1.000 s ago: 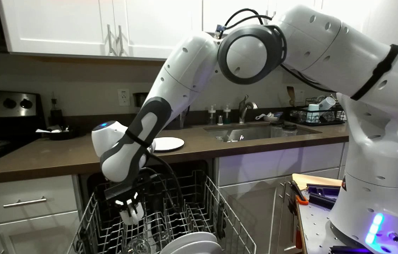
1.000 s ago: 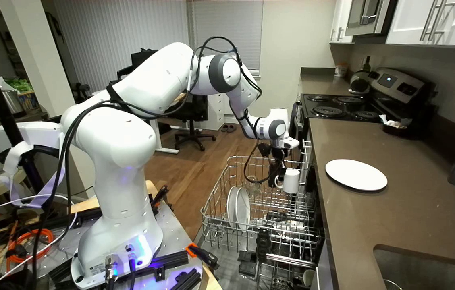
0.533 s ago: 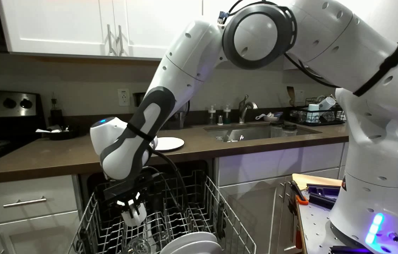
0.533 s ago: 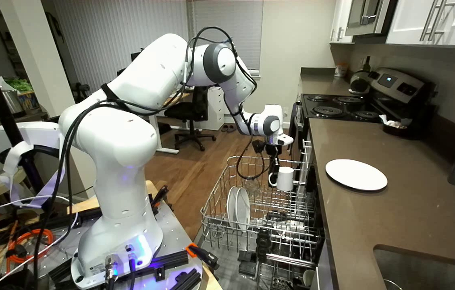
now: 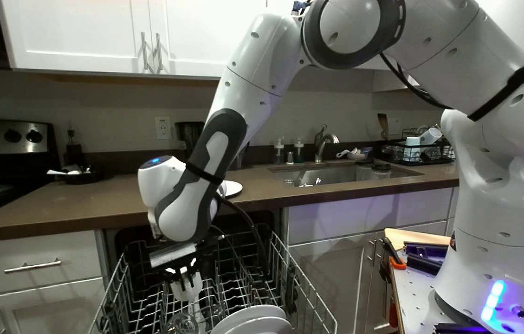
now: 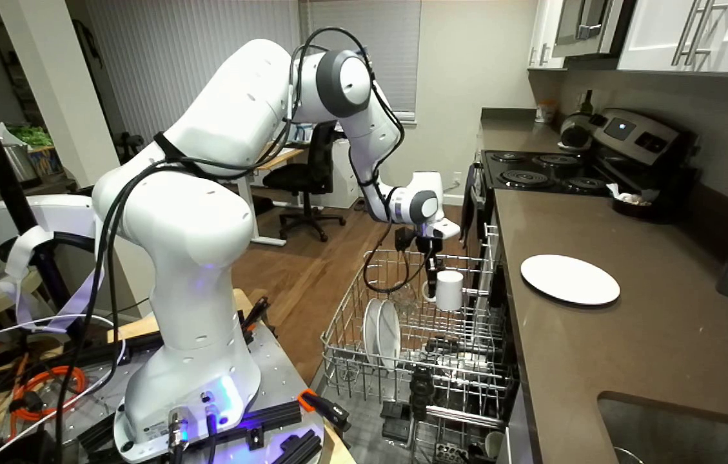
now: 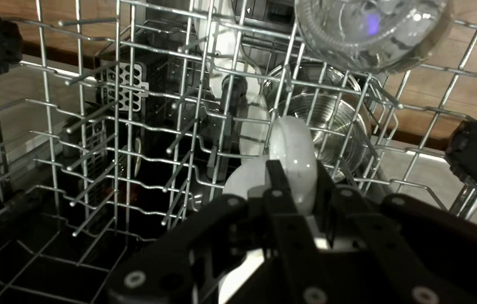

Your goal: Move the white cup towards you

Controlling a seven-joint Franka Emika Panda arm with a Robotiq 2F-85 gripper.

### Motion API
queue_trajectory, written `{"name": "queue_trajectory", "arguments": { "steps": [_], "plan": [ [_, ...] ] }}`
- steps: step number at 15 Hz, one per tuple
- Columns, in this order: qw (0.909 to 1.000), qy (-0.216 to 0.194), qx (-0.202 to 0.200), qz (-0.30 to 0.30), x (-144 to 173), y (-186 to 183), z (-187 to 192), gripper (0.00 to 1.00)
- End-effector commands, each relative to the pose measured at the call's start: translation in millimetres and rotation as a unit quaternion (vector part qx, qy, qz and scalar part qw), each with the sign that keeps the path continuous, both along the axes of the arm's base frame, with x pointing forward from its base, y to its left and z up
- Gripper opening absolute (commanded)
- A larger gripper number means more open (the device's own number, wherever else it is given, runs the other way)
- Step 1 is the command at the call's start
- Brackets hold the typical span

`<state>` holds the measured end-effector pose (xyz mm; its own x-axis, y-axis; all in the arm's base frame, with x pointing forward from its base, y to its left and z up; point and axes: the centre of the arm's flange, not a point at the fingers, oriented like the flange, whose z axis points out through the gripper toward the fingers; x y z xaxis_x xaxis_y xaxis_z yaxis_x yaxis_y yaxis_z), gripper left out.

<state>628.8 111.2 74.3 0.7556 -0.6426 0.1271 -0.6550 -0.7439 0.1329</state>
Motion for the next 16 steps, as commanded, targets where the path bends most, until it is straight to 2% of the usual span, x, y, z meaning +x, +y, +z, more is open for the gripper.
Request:
{"name": "queue_trajectory", "arguments": {
  "steps": [1, 7, 16],
  "plan": [
    [0.9993, -0.031, -0.004, -0.019, -39, -8, 14, 0.09],
    [0.9976, -0.059, -0.002, -0.037, -64, -24, 8, 0.09],
    [0.9945, -0.087, 0.011, -0.058, -83, -49, 5, 0.09]
  ]
}}
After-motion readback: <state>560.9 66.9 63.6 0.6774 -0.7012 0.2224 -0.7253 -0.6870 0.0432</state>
